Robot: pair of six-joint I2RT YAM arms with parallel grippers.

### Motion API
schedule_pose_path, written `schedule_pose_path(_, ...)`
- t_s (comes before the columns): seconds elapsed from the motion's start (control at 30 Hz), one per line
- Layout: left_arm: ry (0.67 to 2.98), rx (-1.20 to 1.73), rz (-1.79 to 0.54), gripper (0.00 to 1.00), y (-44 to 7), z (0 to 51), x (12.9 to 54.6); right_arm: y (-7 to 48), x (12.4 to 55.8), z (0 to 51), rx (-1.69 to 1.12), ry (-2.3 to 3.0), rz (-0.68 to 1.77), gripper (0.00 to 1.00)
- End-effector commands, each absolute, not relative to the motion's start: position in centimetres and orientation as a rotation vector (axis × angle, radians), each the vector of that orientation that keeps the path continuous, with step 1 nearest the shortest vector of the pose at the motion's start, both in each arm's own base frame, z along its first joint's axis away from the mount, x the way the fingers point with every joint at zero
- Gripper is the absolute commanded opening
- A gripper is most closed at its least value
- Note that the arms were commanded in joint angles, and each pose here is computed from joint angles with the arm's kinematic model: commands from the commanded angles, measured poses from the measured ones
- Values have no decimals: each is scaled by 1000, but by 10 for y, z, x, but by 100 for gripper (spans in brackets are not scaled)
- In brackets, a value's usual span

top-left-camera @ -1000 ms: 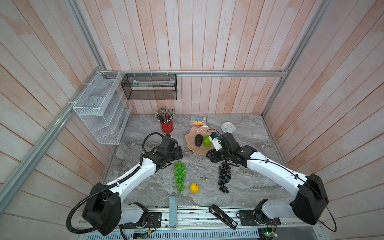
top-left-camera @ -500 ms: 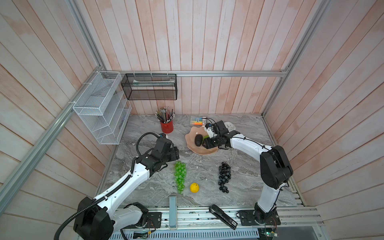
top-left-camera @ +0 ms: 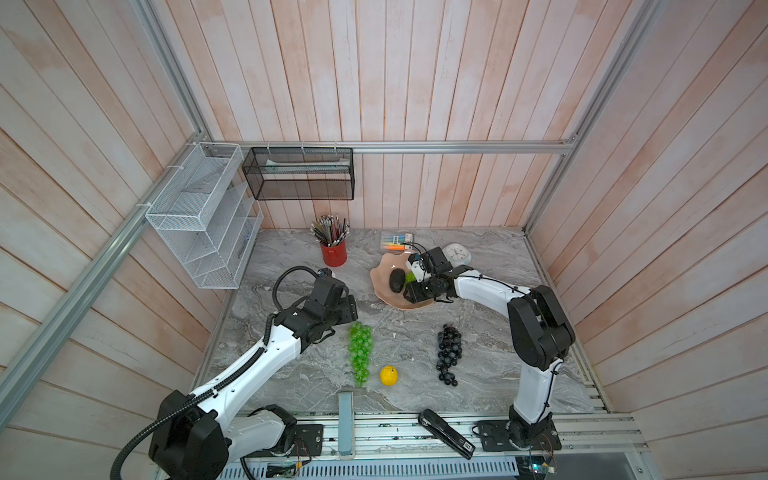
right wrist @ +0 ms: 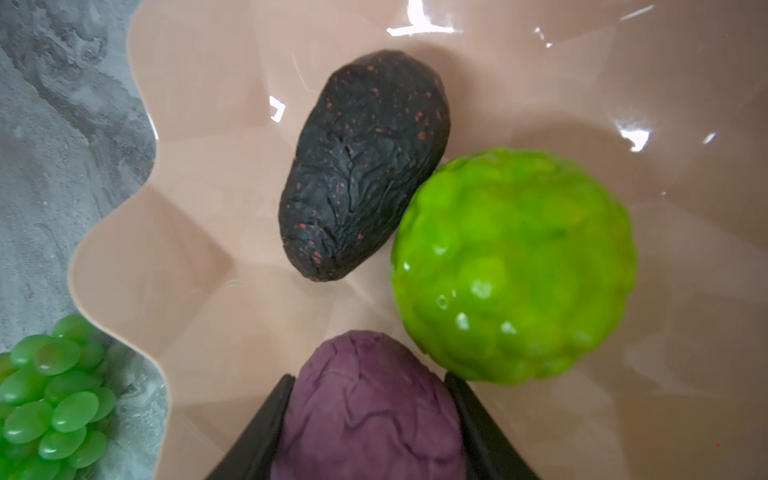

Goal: Place and organize the fake fruits in the fruit bowl
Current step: 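Carry the purple fruit with the right gripper into the bowl and lower it, then release the purple fruit while the left gripper grasps the yellow lemon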

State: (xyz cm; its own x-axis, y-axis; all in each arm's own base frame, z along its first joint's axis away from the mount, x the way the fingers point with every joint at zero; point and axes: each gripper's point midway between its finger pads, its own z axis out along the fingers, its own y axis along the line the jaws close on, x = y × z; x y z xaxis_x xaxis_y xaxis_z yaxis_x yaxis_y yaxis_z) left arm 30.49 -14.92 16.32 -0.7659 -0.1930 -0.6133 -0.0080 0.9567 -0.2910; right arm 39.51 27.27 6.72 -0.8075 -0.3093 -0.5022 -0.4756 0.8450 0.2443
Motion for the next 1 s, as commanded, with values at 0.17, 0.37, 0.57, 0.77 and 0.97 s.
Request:
schedule_pose_path(0.17, 2403, -132, -352, 76, -149, 174, 308, 269, 400, 53, -589, 2576, 459, 55)
schedule_pose_path(0.37, 2404, -108, -370, 82, -150, 179, 304, 265, 402, 53, -592, 2567, 425, 64)
schedule_pose_path(0.57, 2465, -52, -393, 83, -156, 175, 296, 265, 406, 73, -586, 2521, 417, 73)
schedule_pose_path(0.77, 2533, 47, -442, 84, -169, 173, 286, 266, 407, 110, -599, 2454, 427, 75)
schedule_pose_path(0.97, 2611, 191, -530, 84, -203, 166, 262, 264, 400, 157, -585, 2363, 451, 76)
